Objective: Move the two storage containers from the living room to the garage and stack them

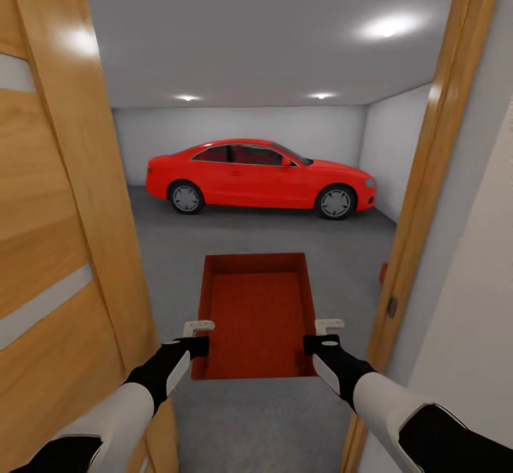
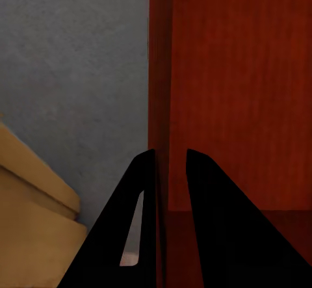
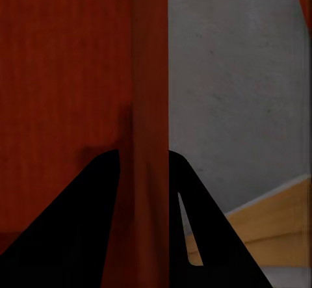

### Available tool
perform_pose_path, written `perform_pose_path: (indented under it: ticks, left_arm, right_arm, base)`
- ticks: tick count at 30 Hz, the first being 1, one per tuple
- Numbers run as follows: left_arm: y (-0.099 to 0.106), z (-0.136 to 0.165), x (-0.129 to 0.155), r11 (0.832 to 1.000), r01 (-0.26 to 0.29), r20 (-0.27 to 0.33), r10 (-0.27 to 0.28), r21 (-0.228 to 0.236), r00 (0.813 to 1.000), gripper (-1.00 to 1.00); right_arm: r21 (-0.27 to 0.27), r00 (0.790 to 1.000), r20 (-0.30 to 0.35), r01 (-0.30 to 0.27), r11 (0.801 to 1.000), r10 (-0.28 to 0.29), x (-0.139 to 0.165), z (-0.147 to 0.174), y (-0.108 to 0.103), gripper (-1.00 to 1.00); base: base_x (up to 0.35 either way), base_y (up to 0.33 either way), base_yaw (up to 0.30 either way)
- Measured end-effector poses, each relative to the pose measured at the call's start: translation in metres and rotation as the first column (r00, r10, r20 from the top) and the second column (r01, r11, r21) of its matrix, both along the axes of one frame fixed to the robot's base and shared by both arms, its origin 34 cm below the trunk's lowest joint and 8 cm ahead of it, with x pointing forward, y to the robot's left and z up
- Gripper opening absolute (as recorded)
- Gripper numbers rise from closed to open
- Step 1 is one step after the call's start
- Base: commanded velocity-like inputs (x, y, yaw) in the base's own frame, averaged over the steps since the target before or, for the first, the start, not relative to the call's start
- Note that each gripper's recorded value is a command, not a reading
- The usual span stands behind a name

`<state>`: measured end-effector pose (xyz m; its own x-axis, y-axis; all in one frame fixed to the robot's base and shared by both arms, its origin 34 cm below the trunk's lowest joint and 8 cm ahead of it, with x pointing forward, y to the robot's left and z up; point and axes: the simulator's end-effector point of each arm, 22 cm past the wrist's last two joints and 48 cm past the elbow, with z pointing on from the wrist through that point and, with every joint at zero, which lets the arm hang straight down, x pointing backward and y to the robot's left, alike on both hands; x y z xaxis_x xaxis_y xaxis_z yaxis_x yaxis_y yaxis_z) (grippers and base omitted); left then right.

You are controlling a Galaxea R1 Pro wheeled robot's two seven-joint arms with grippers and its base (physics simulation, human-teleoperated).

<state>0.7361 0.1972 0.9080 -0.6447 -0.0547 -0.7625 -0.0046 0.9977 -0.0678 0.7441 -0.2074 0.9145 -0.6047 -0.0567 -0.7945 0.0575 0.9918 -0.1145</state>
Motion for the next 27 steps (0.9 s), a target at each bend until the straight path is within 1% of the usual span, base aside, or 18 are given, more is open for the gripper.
perform_pose_path:
  ticks: [15,27]
  left_arm:
    - [0.0,0.0,0.0,1.0,0.0,0.0,0.0,0.0,1.0,-1.0]
    - [0.0001,0.0,0.0,1.0,0.0,0.0,0.0,0.0,1.0,-1.0]
  right_arm:
    - [0.0,1.0,0.0,0.0,1.0,0.0,0.0,0.0,0.0,-1.0]
    - [0.0,1.0,0.0,0.0,1.0,0.0,0.0,0.0,0.0001,-1.0]
  base:
    - [0.076,0.001,-0.143]
    - [0.075,0.0,-0.012]
